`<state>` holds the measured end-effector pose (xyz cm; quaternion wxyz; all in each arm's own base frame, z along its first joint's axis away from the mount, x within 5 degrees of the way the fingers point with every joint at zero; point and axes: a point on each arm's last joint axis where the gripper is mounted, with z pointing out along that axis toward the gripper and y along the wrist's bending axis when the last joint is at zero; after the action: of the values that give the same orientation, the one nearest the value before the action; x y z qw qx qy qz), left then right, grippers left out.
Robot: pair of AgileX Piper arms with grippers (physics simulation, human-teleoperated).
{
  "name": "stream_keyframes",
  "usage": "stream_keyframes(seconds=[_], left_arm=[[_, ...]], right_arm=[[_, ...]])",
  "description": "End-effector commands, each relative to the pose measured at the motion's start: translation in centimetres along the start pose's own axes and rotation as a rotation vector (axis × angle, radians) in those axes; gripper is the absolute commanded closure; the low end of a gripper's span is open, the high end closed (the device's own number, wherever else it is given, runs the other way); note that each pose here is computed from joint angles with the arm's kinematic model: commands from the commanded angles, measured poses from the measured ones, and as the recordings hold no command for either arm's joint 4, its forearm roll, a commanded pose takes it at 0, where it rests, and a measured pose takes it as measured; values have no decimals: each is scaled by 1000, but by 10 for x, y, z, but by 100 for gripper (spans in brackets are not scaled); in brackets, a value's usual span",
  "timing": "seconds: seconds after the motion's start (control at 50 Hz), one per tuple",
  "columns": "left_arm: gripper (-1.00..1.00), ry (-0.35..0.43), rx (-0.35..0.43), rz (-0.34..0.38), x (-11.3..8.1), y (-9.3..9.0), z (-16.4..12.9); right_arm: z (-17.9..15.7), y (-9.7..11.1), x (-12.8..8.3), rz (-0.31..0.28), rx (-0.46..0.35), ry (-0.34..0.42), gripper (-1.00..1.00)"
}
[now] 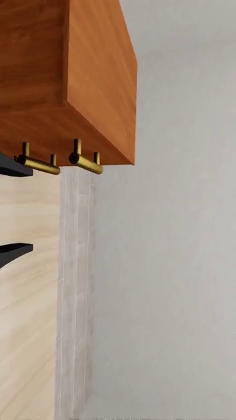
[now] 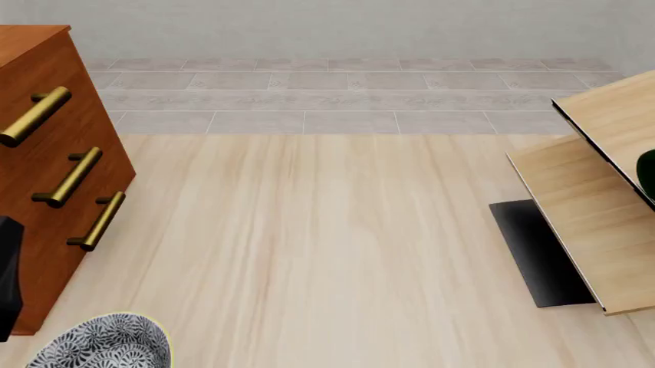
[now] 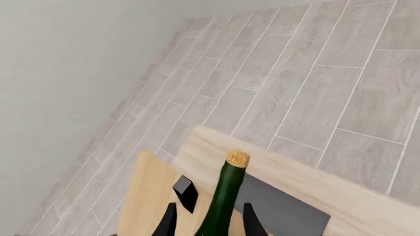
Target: Put the wine bottle on the wine rack.
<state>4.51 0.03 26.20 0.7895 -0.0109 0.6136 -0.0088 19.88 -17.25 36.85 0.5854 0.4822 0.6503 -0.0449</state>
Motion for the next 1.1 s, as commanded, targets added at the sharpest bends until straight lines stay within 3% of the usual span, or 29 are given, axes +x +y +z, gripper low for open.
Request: stream_keyframes(seconds=[0.02,0.54,0.6,0.74,1.04,1.1], left_arm=[[-100,-3,4,-1,-4,0,0],[-100,-8,15,1,-4,-1,0],[-100,-9,16,-1,-5,-1,0],[-100,-10,18,2,-5,-1,0],[-100,-13,14,14,-3,-1,0],[-100,-14,13,14,-4,-1,0]], right_arm=[[-18,10,-4,4,-35,-10,-100],[-46,34,2,-39,-150,-2,-100],[-52,37,1,-76,-174,-15,-100],[-55,43,13,-96,-219,13,-100],[-94,67,28,-262,-423,0,-100],[-96,67,32,-280,-434,4,-100]])
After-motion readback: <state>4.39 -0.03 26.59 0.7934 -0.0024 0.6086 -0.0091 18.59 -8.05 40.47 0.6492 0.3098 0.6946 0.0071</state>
